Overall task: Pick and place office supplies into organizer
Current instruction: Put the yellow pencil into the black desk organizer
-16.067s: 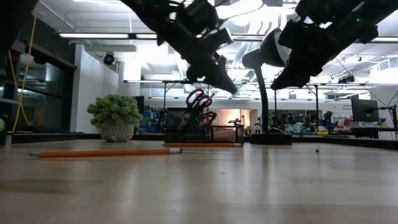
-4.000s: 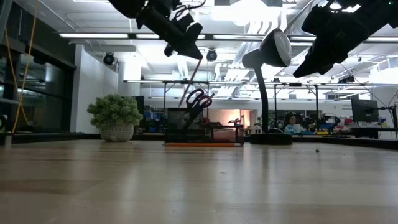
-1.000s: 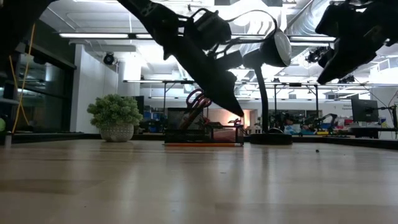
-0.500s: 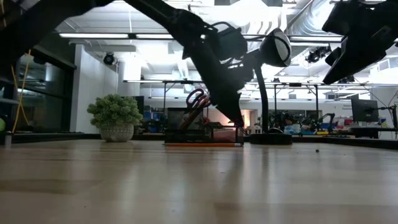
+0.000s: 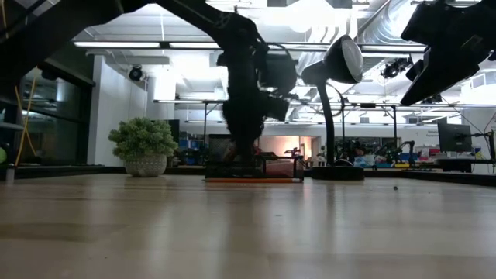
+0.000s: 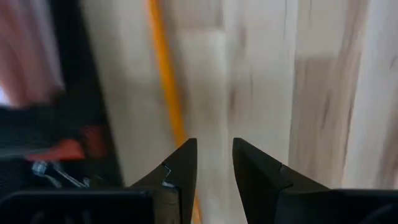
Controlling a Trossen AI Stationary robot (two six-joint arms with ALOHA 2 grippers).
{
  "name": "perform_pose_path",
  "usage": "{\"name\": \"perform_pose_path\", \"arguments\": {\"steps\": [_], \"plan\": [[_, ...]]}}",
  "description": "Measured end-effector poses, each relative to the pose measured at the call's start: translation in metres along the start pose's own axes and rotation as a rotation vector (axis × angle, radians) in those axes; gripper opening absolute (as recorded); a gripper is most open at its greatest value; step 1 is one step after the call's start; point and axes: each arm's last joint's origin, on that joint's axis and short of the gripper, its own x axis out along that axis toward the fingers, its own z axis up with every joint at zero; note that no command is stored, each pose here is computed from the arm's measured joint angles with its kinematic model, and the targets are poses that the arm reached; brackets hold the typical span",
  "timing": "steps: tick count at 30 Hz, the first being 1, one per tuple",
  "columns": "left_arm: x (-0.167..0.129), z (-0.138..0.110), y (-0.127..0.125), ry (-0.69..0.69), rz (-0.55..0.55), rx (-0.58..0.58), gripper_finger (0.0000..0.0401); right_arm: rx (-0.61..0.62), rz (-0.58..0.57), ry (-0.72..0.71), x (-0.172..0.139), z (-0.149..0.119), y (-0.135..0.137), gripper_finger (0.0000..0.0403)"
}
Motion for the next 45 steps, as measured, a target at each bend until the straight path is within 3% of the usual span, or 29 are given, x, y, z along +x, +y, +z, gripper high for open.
{"name": "perform_pose_path", "arguments": {"steps": [3,9,14,20,23,34,45], "plan": [[0.000,-0.008,-0.008,0.040,0.023,0.039,0.0089,-0.002,-0.007,-0.003,0.000,0.000,0.000,0.0002],[-0.030,-0.031,-0.021,-0.031,0.111,0.047,0.0089,-0.001,-0.012,-0.005,0.000,0.000,0.000,0.0005],[-0.040,-0.060,-0.020,-0.199,0.142,0.022,0.0089,-0.009,-0.036,-0.012,0.000,0.000,-0.001,0.0002],[-0.016,-0.086,-0.021,-0.298,0.100,-0.037,0.0089,-0.024,-0.035,-0.016,0.000,0.001,-0.001,0.0004],[-0.004,-0.096,-0.025,-0.243,0.107,-0.046,0.0089,-0.017,-0.034,-0.018,0.000,0.001,-0.001,0.0001],[0.010,-0.109,-0.027,-0.155,0.198,-0.065,0.0089,0.015,-0.024,-0.037,0.000,0.003,0.000,0.0002],[0.009,-0.109,-0.024,-0.173,0.180,-0.134,0.0089,0.019,-0.026,-0.037,0.000,0.003,0.000,0.0001]]}}
